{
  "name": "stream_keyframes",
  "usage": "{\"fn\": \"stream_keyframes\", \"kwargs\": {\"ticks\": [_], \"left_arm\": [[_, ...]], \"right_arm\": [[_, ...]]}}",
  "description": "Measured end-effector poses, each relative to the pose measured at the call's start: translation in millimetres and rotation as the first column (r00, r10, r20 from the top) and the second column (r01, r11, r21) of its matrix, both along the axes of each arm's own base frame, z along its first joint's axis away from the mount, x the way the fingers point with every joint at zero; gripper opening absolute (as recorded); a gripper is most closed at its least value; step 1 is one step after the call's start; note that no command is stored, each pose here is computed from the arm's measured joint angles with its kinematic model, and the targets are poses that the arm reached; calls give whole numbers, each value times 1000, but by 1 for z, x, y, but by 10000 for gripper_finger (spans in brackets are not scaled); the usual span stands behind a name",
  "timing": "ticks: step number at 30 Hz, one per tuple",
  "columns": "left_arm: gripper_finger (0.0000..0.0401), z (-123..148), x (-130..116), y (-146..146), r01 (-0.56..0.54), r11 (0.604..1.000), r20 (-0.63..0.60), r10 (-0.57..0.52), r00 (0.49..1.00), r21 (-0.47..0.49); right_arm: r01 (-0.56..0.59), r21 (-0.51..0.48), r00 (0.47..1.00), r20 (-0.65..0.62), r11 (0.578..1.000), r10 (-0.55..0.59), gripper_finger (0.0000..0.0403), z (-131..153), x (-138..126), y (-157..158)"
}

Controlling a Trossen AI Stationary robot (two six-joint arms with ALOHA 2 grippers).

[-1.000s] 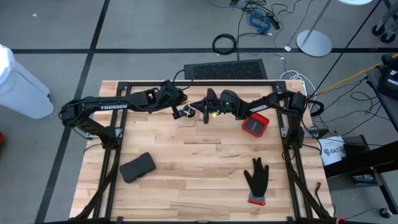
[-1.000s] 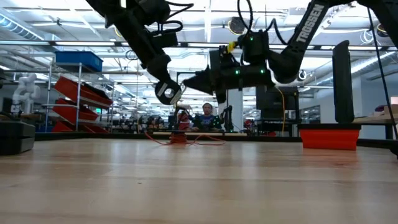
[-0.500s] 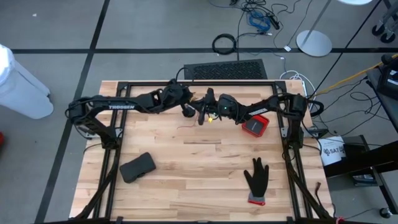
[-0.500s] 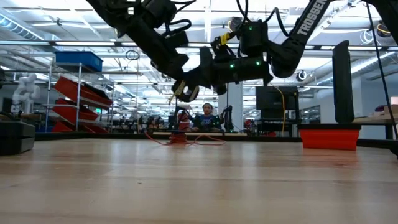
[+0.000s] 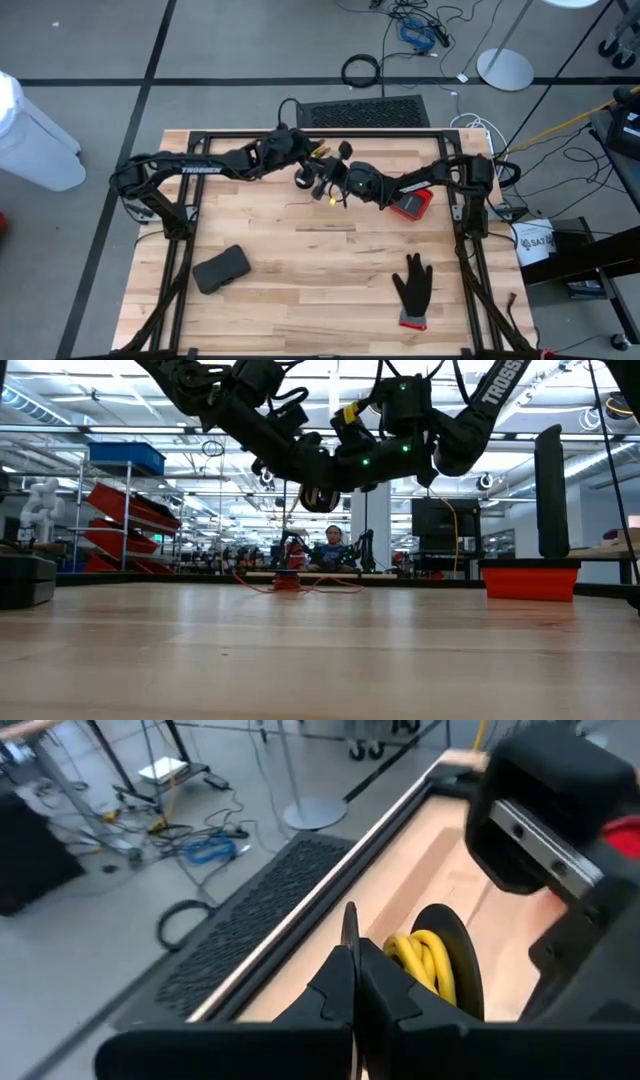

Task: Coil cords
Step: Coil the yellow wire onto the black spool

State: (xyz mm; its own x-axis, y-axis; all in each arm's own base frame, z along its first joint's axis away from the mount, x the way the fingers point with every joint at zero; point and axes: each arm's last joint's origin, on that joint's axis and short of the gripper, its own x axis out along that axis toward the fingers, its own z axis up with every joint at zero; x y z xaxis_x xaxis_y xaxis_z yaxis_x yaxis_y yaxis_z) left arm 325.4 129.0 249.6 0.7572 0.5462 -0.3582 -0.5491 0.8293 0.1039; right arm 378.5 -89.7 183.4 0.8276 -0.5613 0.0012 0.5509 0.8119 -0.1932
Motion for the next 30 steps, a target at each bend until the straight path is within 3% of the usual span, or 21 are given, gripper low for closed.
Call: {"fn": "stream_keyframes", "kwargs": {"ticks": [9,17,30], "left_arm": [[0,7,-3,15,68,990,155,-48,987,-126],[0,8,-7,23,115,973,205,-73,976,-201],[0,13,-11,32,249,917,324,-144,935,-311]], "right_arm": [[83,-128,992,-84,988,-94,0,-1,-1,6],[90,-204,985,-124,975,-117,0,-10,-10,8],[141,-279,953,-223,950,-207,0,-23,-22,1]]}}
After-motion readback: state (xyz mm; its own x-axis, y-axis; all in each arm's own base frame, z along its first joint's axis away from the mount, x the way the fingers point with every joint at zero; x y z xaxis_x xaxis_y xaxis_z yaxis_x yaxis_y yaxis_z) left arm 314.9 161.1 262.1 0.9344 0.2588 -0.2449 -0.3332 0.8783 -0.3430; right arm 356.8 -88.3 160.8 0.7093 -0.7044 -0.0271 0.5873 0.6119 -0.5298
